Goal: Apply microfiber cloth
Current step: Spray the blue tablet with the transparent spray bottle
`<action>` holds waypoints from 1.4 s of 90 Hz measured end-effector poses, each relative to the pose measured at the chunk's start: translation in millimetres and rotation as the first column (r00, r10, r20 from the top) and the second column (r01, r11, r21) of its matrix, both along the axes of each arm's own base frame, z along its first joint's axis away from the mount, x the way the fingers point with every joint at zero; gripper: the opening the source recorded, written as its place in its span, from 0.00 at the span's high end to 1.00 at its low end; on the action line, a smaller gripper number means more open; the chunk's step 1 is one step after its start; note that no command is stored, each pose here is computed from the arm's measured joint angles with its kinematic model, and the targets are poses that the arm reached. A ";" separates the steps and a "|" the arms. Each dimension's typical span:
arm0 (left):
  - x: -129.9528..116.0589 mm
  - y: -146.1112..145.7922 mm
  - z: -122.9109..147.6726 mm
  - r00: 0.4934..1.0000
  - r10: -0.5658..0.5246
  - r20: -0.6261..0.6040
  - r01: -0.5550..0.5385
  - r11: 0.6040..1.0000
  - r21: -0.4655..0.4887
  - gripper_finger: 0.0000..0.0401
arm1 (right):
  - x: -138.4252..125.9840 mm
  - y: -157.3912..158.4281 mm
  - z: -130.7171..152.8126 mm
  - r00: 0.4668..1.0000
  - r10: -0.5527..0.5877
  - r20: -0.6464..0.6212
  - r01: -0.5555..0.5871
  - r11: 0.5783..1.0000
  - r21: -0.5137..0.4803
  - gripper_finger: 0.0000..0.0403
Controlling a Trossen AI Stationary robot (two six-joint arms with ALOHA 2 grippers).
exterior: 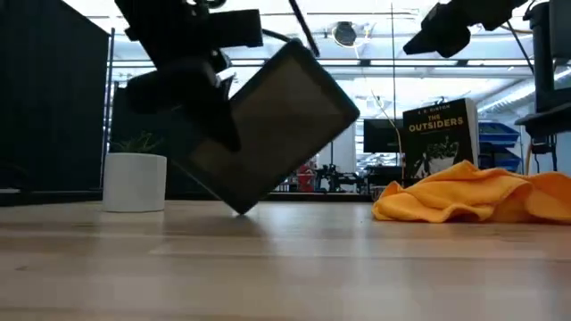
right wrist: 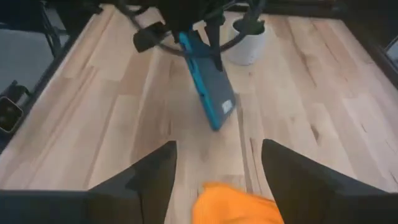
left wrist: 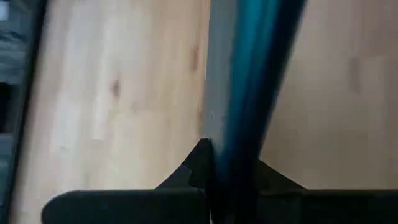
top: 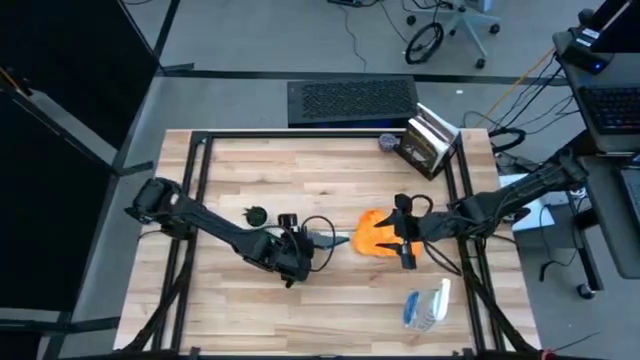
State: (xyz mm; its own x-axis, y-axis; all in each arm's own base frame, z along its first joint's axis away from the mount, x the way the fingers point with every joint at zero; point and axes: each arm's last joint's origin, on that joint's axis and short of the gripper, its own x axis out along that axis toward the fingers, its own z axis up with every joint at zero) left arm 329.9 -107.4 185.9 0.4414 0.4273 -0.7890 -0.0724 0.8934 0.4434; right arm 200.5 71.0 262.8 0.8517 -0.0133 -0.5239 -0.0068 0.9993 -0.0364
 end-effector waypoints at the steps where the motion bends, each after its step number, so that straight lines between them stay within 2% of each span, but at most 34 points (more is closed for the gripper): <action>1: 0.6 -0.2 -0.2 1.000 0.000 -0.002 0.000 1.000 0.003 0.98 | 0.1 0.1 -0.2 1.000 0.000 -0.001 0.000 1.000 0.000 0.47; 18: 8.0 -2.8 -11.9 0.994 -0.081 -0.071 0.089 0.989 0.119 0.98 | 2.6 0.4 -3.2 1.000 -0.009 -0.015 0.009 1.000 0.002 0.47; 25: 10.2 -3.7 -18.5 0.986 -0.121 -0.110 0.140 0.973 0.182 0.97 | 3.6 0.8 -5.2 1.000 -0.015 -0.026 0.015 1.000 0.006 0.47; 40: 13.9 -4.6 -31.9 0.955 -0.206 -0.214 0.257 0.934 0.249 0.91 | 4.8 1.3 -9.7 0.998 -0.019 -0.057 0.019 1.000 -0.001 0.47; 58: 18.8 -6.1 -43.0 0.916 -0.277 -0.289 0.360 0.885 0.295 0.93 | 6.5 2.0 -12.4 0.997 -0.019 -0.071 0.018 1.000 -0.007 0.47; 75: 20.2 -5.8 -43.4 0.906 -0.297 -0.300 0.385 0.874 0.296 0.92 | 6.5 2.0 -12.7 0.997 -0.018 -0.074 0.017 1.000 -0.009 0.47; 126: 21.1 -7.0 -45.4 0.895 -0.339 -0.290 0.406 0.889 0.214 0.70 | 7.5 2.4 -16.5 0.995 -0.026 -0.099 0.025 1.000 -0.008 0.47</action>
